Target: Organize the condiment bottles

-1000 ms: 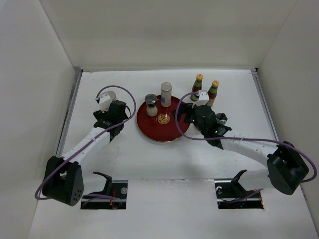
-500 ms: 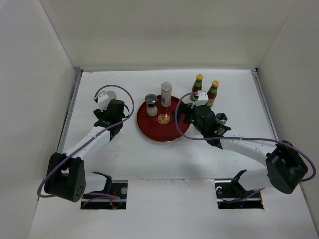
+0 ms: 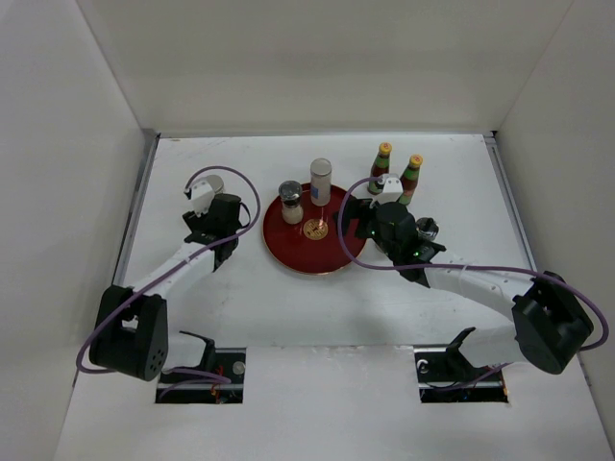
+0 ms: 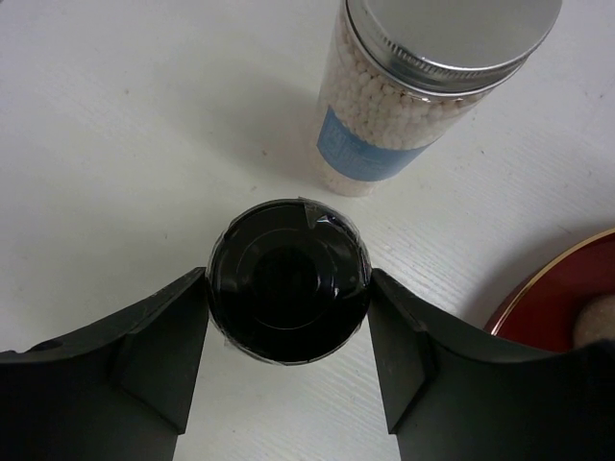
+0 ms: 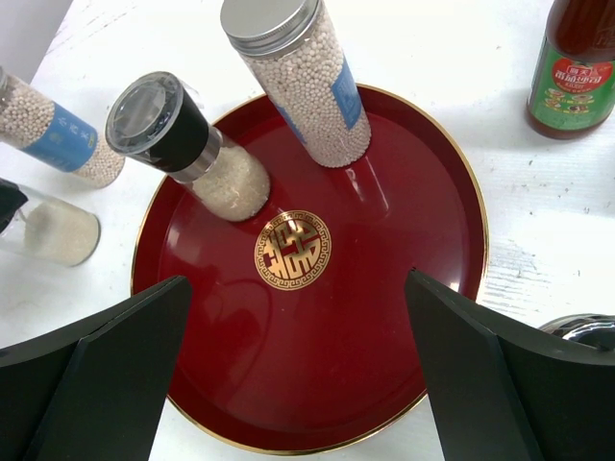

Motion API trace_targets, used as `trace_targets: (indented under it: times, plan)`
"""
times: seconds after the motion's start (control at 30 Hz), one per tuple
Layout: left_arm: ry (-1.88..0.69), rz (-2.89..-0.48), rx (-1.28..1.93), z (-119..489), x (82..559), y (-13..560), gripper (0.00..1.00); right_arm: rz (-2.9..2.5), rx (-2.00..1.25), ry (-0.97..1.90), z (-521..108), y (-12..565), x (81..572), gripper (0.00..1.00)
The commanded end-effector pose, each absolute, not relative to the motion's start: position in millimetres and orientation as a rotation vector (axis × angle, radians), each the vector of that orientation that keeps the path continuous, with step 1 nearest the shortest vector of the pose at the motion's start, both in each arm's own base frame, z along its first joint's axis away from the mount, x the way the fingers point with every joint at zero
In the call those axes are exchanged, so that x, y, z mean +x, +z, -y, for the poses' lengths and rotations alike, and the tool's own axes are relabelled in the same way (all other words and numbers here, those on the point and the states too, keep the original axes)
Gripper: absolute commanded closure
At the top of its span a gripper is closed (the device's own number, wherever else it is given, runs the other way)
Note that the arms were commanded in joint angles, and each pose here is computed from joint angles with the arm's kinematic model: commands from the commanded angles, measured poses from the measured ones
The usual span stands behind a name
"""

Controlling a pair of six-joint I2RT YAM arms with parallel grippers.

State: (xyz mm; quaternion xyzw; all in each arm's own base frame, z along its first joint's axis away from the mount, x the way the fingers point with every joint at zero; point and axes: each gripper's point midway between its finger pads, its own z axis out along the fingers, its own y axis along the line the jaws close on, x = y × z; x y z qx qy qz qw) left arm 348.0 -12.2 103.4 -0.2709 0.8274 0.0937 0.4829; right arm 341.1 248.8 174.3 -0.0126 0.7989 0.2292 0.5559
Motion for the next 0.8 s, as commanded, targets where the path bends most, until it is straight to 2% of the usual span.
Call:
trace_targets:
  times: [0.0, 0.1, 0.2, 0.43, 0.77]
  plan:
    - [0.199, -1.994, -0.672, 12.5, 351.1, 108.3, 0.49, -1.829, -0.013, 0.587, -253.4, 192.6, 345.3, 0.00]
    - [0.179, -1.970, -0.672, 13.7, 350.3, 118.5, 0.61, -1.818, -0.009, 0.592, -252.5, 195.7, 345.2, 0.00]
    - [0.126, -1.916, -0.648, 23.2, 347.1, 144.1, 0.66, -1.831, -0.013, 0.586, -253.8, 191.5, 345.8, 0.00]
    - [-0.063, -1.826, -0.479, 86.9, 339.1, 213.9, 0.67, -1.828, -0.009, 0.583, -253.3, 191.9, 346.3, 0.00]
    - [-0.236, -1.863, -0.314, 178.0, 354.3, 211.4, 0.67, -1.811, 0.004, 0.582, -248.7, 196.8, 346.0, 0.00]
